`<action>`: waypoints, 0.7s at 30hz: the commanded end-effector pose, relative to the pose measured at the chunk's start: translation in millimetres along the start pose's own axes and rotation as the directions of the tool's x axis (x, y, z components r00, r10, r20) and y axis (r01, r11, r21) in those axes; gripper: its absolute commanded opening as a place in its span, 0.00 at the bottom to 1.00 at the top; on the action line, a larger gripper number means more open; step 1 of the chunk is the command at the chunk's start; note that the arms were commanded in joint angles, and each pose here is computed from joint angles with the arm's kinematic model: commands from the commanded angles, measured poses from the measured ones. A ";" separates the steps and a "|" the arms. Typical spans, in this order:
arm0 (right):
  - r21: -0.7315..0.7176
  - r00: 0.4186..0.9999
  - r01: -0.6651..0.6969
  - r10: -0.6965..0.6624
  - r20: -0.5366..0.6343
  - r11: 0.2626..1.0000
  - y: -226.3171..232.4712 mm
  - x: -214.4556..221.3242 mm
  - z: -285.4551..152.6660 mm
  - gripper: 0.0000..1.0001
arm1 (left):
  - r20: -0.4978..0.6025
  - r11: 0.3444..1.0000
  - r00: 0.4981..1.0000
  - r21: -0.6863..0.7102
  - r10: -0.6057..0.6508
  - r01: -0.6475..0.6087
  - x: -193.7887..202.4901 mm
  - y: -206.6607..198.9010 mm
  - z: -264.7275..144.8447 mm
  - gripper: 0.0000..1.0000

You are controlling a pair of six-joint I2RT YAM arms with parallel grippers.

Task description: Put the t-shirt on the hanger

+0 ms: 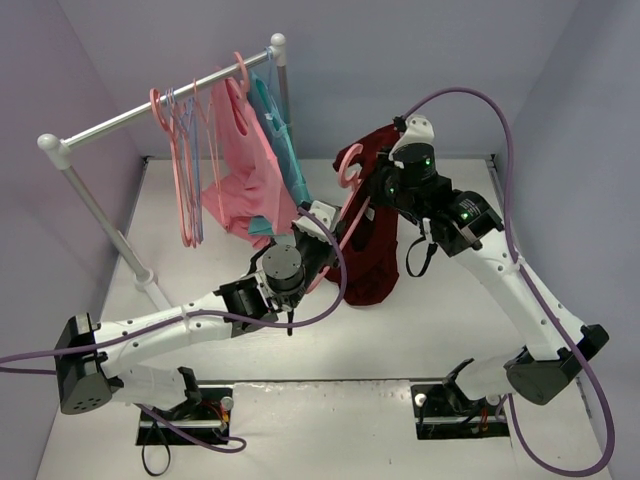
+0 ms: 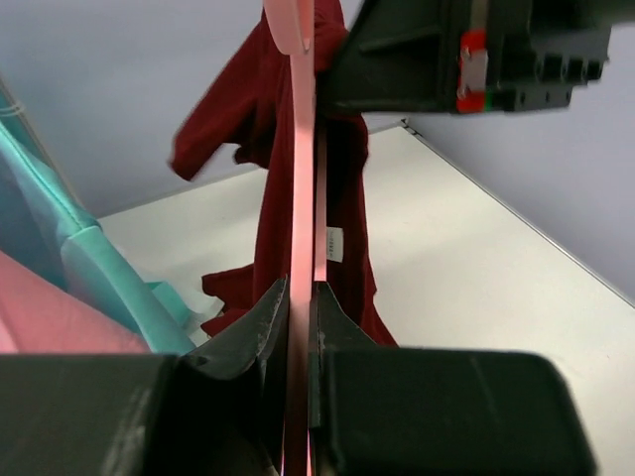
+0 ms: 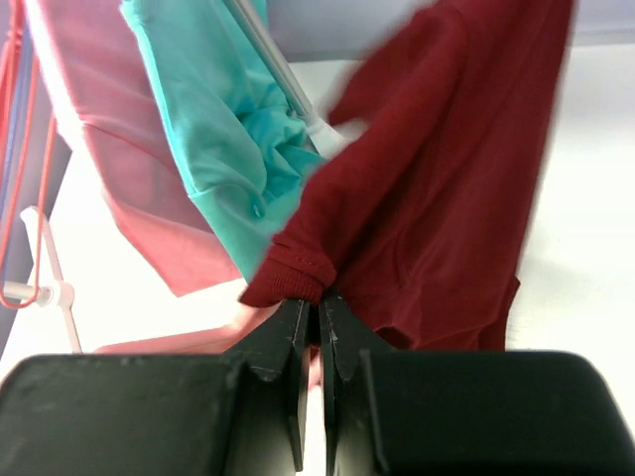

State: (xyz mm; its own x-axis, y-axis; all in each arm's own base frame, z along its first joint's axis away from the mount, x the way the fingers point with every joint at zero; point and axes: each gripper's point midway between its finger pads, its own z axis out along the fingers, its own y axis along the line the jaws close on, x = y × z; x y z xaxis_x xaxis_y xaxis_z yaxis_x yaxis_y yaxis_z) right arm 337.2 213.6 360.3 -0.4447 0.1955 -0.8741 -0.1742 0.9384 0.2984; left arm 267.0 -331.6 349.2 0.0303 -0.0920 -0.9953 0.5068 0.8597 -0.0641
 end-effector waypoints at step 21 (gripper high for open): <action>-0.340 0.981 0.149 -0.094 0.171 0.928 67.4 -60.9 -45.4 0.06 | 0.220 0.959 0.965 0.272 -0.145 0.082 -71.3 18.6 -27.9 0.00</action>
State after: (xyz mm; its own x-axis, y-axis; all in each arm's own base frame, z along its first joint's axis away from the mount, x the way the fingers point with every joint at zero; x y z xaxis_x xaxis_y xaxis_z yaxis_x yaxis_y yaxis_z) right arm 324.3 238.1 412.0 -0.3620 0.1237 -0.9239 -0.4045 0.8721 0.2753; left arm 264.5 -302.3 356.9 0.0679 -0.1415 -0.9876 0.6467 0.7601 -0.0644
